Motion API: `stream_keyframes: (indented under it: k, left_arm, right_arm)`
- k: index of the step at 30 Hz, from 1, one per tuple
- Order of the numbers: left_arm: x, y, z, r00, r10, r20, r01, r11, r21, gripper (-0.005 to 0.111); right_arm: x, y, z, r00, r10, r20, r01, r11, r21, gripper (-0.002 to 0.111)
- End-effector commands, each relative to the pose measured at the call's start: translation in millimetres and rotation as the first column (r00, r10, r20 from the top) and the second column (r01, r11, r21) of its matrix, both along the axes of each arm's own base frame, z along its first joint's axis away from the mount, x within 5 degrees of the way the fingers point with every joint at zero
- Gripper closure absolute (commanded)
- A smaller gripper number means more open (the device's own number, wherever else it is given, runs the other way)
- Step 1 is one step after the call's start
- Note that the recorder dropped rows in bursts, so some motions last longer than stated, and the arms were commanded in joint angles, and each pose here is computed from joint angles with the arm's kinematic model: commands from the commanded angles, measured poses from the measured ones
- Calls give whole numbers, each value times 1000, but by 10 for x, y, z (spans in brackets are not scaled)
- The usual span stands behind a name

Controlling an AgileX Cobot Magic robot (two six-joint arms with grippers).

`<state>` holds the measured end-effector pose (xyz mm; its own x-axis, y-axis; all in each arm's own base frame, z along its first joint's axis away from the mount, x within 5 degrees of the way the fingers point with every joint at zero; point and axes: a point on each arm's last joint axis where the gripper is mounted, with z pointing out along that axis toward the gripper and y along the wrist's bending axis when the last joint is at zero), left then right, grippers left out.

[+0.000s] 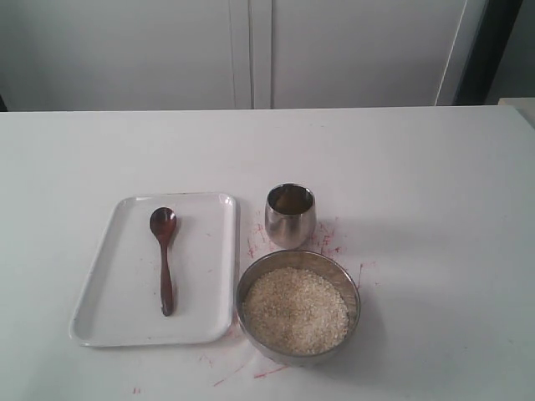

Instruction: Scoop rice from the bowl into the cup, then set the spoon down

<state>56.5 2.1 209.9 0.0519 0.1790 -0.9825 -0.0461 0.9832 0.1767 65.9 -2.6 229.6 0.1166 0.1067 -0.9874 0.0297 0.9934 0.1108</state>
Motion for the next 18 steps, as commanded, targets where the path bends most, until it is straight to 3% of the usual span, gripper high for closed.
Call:
stream_keyframes:
  k: [1, 7, 13, 16, 18]
  left_arm:
    - [-2, -1, 13, 1000, -2, 6, 2, 1000, -8, 92]
    - [-2, -1, 13, 1000, -2, 6, 2, 1000, -8, 92]
    - [-2, -1, 13, 1000, -2, 6, 2, 1000, -8, 92]
    - [-2, -1, 13, 1000, -2, 6, 2, 1000, -8, 92]
    - [-2, -1, 13, 1000, -2, 6, 2, 1000, -8, 92]
  right_arm:
    - [-43, -22, -149, 998, -43, -38, 41, 998, -43, 108]
    - [-84, -41, -314, 978, -68, -199, 64, 998, -27, 108]
    - [-94, -48, -381, 960, -77, -271, 72, 997, -28, 108]
    - [-113, -54, -469, 927, -85, -365, 71, 996, -51, 108]
    - [-110, -54, -457, 931, -88, -354, 62, 994, -84, 108]
